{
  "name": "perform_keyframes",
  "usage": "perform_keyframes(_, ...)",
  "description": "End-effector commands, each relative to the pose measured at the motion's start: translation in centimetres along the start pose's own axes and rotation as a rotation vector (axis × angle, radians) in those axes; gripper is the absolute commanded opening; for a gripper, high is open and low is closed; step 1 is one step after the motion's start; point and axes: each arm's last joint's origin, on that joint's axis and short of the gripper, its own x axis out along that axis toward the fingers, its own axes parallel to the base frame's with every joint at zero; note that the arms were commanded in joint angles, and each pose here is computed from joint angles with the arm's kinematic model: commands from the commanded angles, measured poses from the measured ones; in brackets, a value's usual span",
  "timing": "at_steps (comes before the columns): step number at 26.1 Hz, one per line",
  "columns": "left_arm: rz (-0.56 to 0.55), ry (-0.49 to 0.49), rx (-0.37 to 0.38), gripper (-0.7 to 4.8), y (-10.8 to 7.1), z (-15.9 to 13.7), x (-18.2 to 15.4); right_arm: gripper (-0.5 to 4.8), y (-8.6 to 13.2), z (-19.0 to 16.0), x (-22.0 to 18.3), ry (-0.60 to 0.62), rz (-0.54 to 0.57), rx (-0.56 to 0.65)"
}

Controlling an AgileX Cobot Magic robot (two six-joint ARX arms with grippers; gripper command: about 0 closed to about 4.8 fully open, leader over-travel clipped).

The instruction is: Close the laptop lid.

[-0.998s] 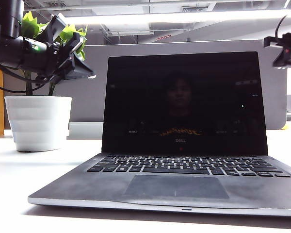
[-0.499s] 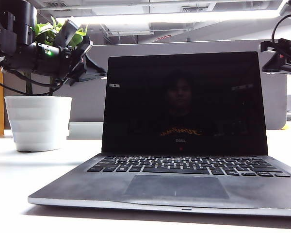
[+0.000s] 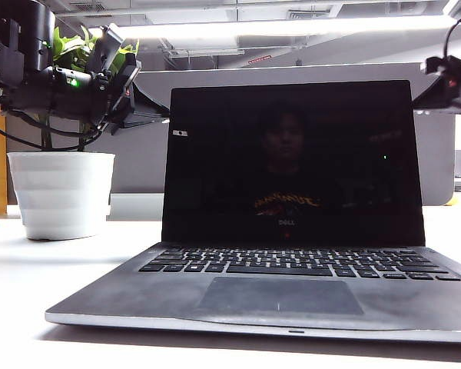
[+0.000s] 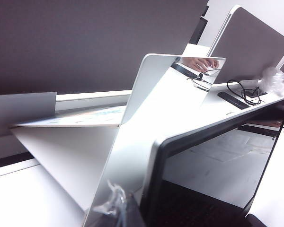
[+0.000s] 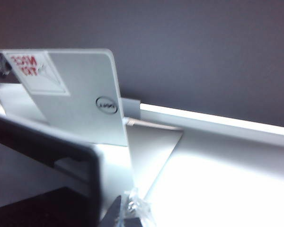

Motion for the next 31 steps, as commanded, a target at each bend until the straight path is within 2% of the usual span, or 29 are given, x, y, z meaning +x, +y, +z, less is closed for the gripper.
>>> perform_keyframes(1,-0.04,-0.012,0.021,-0.05,-0.4,0.3,0.1,-0.01,-1.3,1.3,0.2,-0.025,0.065,-0.004)
perform_keyframes(5,-0.042,-0.015,0.024,-0.05,-0.4,0.3,0.1,-0.01,-1.5,1.6,1.0,0.0,0.147,0.019)
perform_keyframes(12,-0.07,-0.011,0.024,-0.05,-0.5,0.4,0.2,-0.01,-1.1,1.1,1.2,0.033,0.215,0.038)
perform_keyframes(18,-0.125,0.007,-0.013,-0.05,-0.6,0.4,0.1,-0.01,-0.8,0.8,1.1,0.07,0.322,0.068)
perform_keyframes(22,-0.16,0.025,-0.099,-0.05,-0.6,0.4,0.0,-0.01,-0.7,0.8,1.1,0.08,0.366,0.097)
perform_keyframes(31,-0.34,0.136,-0.33,-0.05,-1.1,0.2,-0.2,-0.01,-0.2,0.8,0.8,0.123,0.546,0.196)
